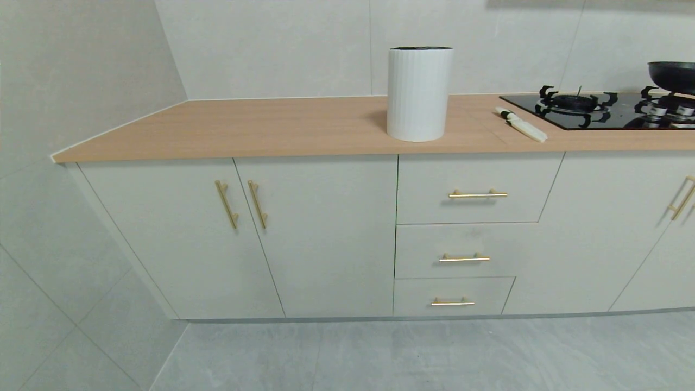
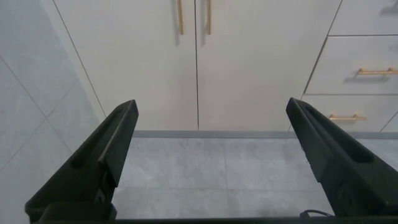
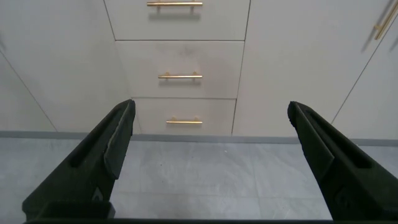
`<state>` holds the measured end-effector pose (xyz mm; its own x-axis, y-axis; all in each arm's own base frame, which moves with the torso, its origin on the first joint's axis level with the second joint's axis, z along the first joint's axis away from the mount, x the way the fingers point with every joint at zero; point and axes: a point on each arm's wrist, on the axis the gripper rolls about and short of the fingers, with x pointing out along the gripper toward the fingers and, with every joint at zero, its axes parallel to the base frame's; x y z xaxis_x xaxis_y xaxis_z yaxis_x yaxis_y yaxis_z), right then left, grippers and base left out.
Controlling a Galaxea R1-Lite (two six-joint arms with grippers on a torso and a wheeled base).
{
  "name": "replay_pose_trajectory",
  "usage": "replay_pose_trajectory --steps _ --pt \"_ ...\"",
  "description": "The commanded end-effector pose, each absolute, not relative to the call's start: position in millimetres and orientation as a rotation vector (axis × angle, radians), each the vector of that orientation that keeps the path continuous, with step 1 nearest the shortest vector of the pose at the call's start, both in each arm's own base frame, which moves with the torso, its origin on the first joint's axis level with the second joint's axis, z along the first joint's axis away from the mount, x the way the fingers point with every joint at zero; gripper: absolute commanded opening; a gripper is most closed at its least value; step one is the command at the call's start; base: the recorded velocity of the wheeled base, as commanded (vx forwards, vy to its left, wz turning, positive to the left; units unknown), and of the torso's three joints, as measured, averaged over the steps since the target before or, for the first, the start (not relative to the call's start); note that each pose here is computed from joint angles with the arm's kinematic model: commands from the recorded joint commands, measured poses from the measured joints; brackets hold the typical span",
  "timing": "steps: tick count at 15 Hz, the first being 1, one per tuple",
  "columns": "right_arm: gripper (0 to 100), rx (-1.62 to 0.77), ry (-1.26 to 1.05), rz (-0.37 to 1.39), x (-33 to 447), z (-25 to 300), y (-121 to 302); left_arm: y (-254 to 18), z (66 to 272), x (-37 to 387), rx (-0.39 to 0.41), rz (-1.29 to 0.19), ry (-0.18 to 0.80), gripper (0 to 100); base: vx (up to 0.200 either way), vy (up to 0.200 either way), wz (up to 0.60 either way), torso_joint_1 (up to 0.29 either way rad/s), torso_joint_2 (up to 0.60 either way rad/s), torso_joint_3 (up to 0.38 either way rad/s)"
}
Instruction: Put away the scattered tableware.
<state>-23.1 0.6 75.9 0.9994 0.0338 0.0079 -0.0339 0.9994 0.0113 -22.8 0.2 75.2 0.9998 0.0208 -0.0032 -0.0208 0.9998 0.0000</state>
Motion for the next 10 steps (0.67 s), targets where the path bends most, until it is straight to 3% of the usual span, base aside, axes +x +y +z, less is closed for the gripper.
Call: replay_pose_trajectory --steps 1,7,10 --pt "100 0.015 -0.003 0.034 -22.8 75.8 0.6 0.2 75.2 -22.8 0.005 0.021 0.003 100 0.0 0.0 0.0 0.0 0.0 0.0" --pt "100 0.017 -0.004 0.034 -22.8 76.0 0.6 0.2 75.2 -22.8 0.0 0.021 0.003 100 0.0 0.0 0.0 0.0 0.0 0.0" --pt "100 0.018 -0.004 0.034 -22.8 76.0 0.6 0.2 75.2 -22.8 0.0 0.021 0.003 100 0.2 0.0 0.0 -0.001 0.0 -0.002"
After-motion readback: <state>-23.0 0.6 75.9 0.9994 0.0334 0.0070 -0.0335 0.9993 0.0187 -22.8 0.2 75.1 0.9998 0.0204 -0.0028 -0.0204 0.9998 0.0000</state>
